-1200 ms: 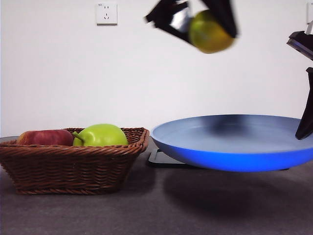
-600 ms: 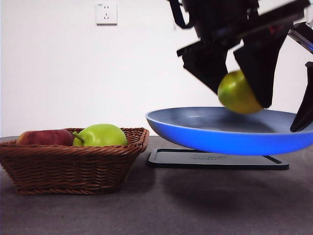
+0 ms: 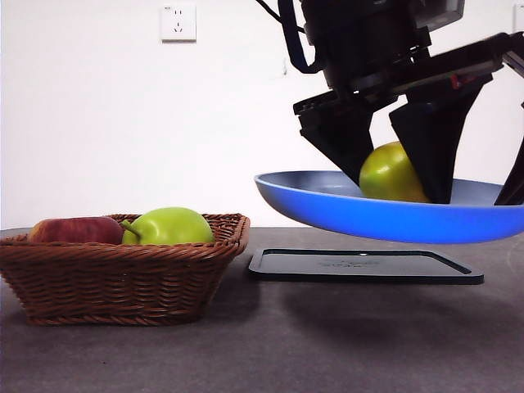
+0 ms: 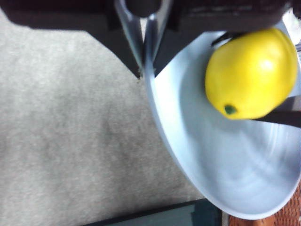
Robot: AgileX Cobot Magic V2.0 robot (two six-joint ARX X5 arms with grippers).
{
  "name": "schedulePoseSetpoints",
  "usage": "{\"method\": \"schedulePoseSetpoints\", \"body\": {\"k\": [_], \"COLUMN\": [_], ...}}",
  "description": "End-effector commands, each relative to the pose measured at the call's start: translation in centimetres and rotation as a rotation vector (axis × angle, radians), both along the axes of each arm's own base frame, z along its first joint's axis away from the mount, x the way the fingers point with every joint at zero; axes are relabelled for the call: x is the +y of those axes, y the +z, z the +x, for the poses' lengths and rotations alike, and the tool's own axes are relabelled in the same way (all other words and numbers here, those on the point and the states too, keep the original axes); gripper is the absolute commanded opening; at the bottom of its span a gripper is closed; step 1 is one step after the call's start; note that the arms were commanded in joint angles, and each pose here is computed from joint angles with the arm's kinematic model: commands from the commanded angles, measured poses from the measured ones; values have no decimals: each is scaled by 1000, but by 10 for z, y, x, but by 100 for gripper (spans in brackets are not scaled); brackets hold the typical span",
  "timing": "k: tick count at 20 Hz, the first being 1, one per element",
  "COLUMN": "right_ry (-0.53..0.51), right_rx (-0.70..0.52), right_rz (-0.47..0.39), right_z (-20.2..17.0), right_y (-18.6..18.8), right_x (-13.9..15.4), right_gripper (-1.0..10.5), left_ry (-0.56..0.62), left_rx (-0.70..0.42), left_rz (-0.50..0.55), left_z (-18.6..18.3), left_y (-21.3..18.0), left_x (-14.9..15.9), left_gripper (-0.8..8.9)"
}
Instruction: Take the lemon from the basket,put the lemon in the plate,hand out the plate
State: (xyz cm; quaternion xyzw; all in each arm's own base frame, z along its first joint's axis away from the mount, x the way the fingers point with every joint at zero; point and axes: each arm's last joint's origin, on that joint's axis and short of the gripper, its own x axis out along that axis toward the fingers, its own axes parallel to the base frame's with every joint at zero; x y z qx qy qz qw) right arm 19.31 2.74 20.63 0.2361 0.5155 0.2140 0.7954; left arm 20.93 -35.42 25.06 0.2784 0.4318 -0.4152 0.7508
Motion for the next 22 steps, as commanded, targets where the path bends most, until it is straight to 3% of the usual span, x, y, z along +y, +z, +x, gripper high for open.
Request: {"method": "schedulePoseSetpoints", "body": {"k": [1, 6, 9, 11, 15, 22], "right_ry": [-4, -53, -121, -147, -154, -153], "right_rx": [-13, 15, 22, 23, 29, 72], "right_rz": [7, -11, -73, -67, -66, -70], "right_z": [3, 2, 6, 16, 63, 164], "right_y": [2, 1, 2, 9, 23, 12], "right_x": [-1, -7, -10, -12, -14, -14], "right_gripper": [4, 4, 4, 4, 4, 4], "left_ry": [7, 39, 65, 83, 121, 252], "left_rx": [15, -13, -47, -75, -145, -229], "left_rz": [17, -48, -99, -136, -213, -177], "left_z": [0, -4, -8, -12, -24, -35], "left_y": [-6, 31, 68, 93, 136, 164], "left_x": [-4, 15, 42, 64, 107, 160], "left_gripper": [401, 401, 401, 401, 401, 401]}}
